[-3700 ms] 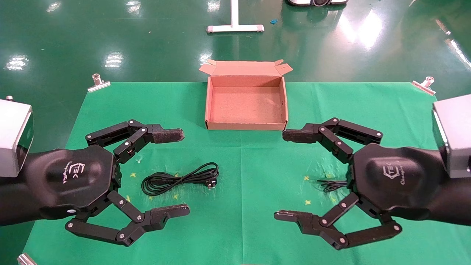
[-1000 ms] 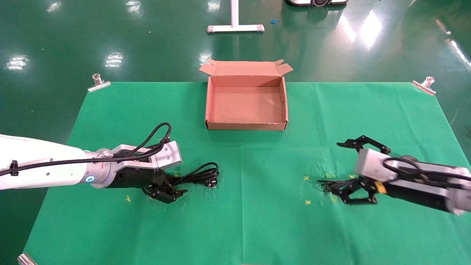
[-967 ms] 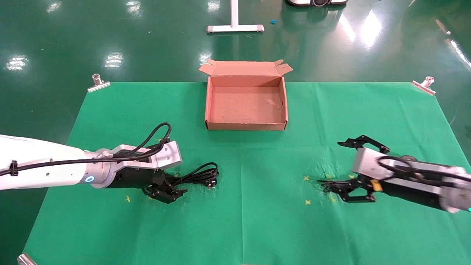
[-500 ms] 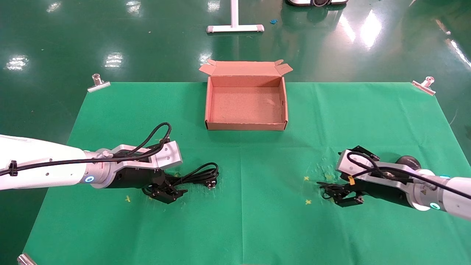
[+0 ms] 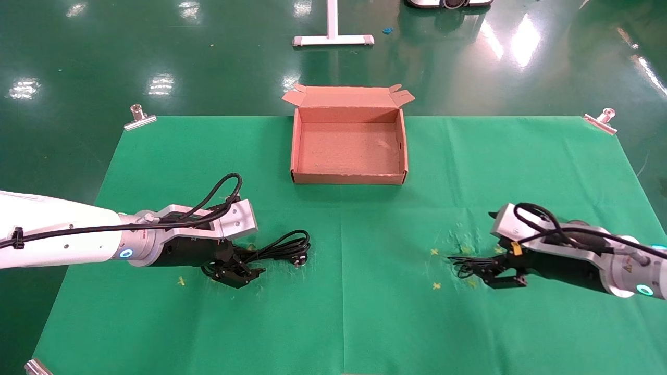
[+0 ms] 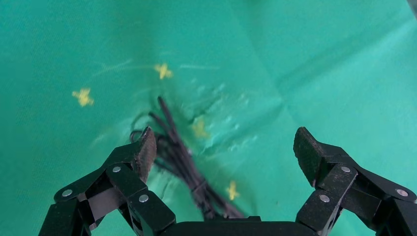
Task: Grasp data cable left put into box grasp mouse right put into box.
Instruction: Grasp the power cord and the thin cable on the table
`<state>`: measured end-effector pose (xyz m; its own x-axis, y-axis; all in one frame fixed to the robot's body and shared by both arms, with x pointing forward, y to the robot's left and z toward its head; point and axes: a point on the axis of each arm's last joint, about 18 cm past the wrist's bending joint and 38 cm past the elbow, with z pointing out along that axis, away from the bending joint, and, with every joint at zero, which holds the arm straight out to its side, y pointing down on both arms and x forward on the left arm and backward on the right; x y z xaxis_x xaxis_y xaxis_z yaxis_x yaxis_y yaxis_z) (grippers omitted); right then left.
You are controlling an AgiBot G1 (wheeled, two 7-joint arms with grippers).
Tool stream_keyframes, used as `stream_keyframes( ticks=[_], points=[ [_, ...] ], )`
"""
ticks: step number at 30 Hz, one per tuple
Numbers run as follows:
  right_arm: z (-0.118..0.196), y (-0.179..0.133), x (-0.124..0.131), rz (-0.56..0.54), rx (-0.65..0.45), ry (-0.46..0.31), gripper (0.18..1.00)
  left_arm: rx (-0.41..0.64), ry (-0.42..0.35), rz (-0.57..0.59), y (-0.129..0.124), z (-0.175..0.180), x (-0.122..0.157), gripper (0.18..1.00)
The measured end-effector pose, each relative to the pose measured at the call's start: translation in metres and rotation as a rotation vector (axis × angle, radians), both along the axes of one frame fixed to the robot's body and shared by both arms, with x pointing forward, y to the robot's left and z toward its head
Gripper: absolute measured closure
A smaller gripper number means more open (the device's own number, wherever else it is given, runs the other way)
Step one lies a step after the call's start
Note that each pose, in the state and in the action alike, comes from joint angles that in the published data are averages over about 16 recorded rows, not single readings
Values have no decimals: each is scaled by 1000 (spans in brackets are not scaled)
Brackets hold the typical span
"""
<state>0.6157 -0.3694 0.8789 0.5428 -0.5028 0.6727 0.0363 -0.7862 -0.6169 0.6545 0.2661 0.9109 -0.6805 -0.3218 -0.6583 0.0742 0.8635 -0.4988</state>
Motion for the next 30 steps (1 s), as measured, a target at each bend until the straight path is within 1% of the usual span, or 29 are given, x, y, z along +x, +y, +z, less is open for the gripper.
stream_keyframes(
  ticks=[9, 20, 26, 30],
  points=[
    [-9, -9, -1, -26, 7, 12, 178, 0, 0, 0, 0, 0, 0, 184],
    [-10, -13, 2, -57, 46, 0, 181, -1, 0, 0, 0, 0, 0, 187],
    [-10, -14, 2, -58, 50, -1, 199, -1, 0, 0, 0, 0, 0, 205],
    [-10, -13, 2, -56, 46, -1, 224, -1, 0, 0, 0, 0, 0, 236]
  ],
)
